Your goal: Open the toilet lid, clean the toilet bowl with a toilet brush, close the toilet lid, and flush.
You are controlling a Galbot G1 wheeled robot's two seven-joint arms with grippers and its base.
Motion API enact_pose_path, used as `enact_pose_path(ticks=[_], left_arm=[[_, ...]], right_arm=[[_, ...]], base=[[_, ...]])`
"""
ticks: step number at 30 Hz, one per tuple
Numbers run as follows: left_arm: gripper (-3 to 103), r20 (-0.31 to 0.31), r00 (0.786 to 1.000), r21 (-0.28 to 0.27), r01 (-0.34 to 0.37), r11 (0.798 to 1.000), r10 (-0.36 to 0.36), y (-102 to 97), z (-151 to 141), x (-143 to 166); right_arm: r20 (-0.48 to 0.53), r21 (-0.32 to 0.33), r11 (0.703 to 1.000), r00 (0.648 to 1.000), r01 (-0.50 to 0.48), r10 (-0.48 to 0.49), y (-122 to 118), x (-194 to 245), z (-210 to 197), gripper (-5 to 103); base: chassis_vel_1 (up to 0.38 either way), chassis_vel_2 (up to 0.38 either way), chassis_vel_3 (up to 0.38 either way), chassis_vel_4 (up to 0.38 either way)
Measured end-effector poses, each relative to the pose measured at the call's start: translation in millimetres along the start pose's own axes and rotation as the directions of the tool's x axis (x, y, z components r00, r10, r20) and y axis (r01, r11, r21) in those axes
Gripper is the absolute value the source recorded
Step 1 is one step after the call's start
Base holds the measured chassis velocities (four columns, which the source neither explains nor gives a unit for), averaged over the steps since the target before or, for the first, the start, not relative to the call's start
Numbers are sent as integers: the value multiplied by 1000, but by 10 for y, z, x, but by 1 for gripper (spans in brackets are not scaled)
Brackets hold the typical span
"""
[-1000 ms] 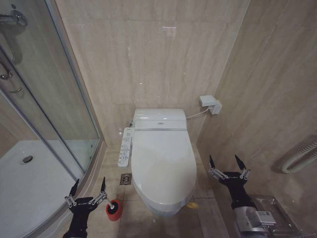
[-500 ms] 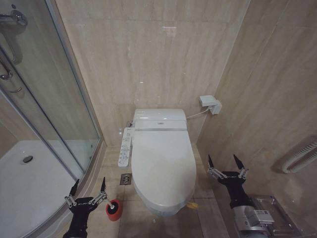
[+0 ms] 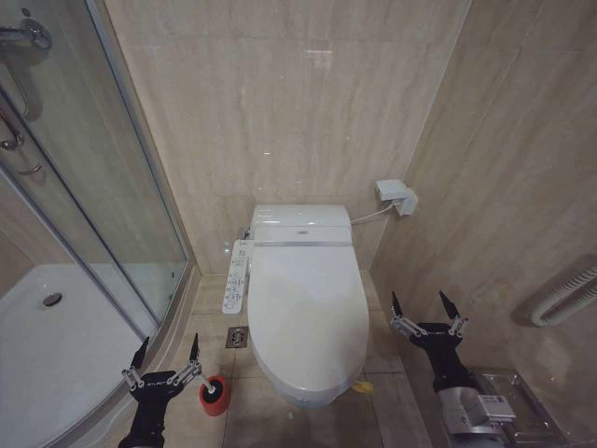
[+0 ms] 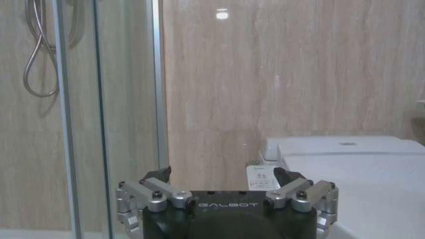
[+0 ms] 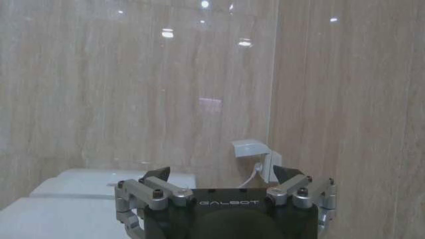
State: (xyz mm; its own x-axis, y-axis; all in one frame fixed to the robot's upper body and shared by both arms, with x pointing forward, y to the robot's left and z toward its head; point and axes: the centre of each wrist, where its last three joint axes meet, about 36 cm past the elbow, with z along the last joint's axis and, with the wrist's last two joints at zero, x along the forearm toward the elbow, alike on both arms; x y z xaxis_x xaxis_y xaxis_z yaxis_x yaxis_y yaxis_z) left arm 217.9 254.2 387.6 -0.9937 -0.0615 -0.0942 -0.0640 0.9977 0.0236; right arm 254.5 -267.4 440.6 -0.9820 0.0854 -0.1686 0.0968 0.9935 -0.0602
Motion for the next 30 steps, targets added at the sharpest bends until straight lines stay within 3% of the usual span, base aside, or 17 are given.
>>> enact_pose_path(ticks=[30], left_arm=[[100,0,1000,0,0,1000,0,0,0,0]], right_arm=[[-1,2,1000,1000,0,0,-1,0,4,100]], base=[[0,0,0,0]])
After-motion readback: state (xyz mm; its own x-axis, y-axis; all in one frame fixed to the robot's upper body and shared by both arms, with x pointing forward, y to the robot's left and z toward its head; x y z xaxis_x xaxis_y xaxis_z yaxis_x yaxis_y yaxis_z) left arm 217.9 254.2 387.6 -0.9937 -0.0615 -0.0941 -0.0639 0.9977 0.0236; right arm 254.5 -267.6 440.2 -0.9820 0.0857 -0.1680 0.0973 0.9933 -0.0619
